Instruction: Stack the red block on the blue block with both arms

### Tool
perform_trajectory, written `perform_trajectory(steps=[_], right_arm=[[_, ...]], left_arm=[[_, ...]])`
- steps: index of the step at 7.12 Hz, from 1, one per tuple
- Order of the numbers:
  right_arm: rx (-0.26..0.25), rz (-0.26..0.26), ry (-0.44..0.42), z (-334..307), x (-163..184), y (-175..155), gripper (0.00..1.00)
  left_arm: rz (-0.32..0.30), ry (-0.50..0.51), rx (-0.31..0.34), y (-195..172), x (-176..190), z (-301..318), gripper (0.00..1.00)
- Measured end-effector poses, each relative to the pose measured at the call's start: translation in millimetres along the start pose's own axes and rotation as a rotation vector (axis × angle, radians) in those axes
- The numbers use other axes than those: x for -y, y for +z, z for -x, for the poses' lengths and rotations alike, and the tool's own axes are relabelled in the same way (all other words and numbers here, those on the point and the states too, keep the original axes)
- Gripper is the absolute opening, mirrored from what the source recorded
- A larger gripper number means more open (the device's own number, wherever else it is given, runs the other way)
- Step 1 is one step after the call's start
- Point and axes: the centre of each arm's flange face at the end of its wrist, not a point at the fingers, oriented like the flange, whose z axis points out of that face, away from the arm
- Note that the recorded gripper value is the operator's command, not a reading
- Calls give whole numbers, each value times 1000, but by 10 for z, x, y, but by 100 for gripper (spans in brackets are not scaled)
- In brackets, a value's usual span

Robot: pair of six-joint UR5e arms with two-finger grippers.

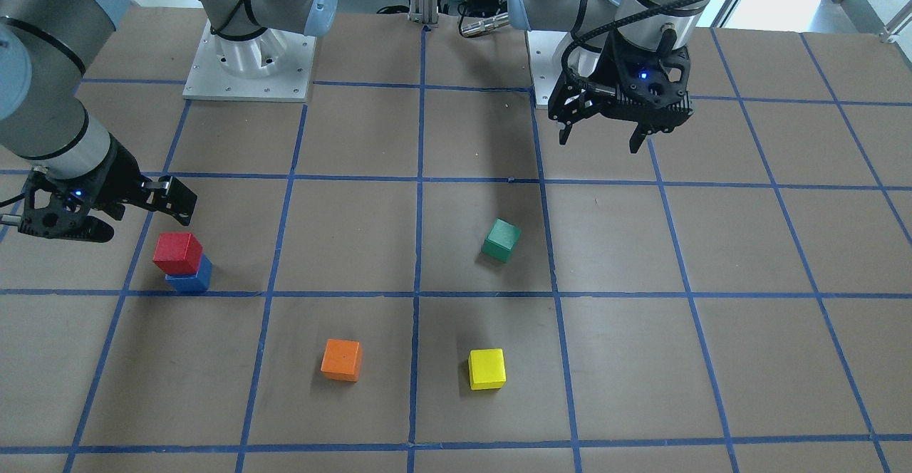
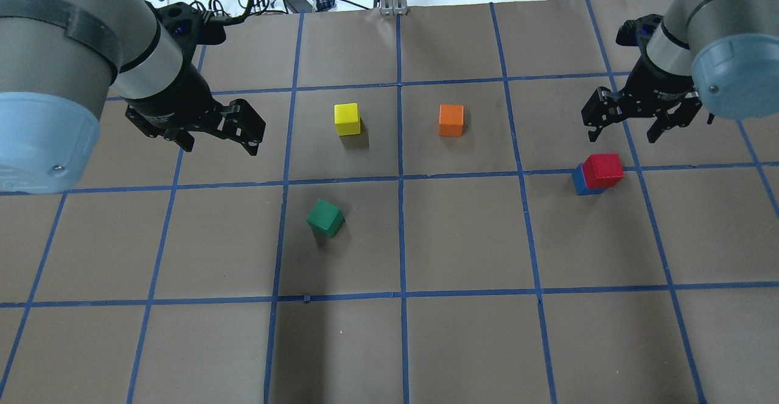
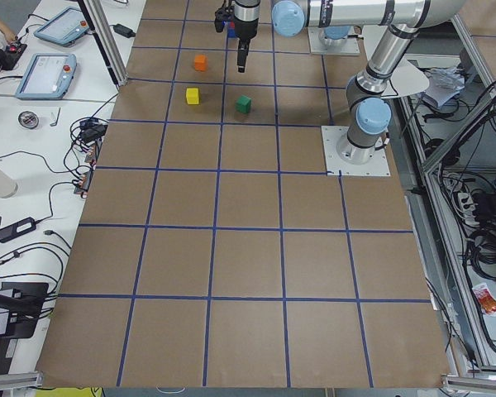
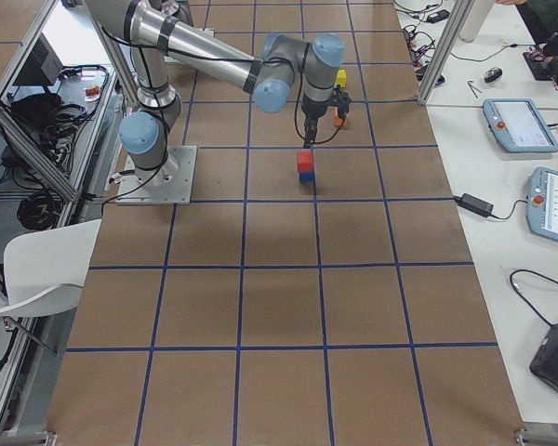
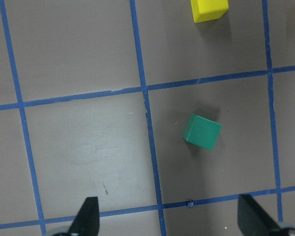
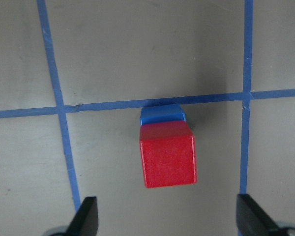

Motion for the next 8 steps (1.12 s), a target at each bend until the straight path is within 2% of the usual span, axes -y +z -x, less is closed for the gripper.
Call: perform_trajectory(steps=[2, 4, 6, 8], right_arm=[[-14, -12, 14, 510, -145, -459, 100], [-16, -15, -26, 898, -293, -641, 100], [-12, 12, -33, 949, -402, -807, 100], [-8, 25, -25, 912, -424, -860, 100]], left_arm=[[0, 0, 0, 1, 1, 0, 100], [0, 0, 0, 3, 2, 0, 100], [0, -2, 5, -9, 27, 11, 100], [-5, -8, 44, -67, 150, 69, 100]])
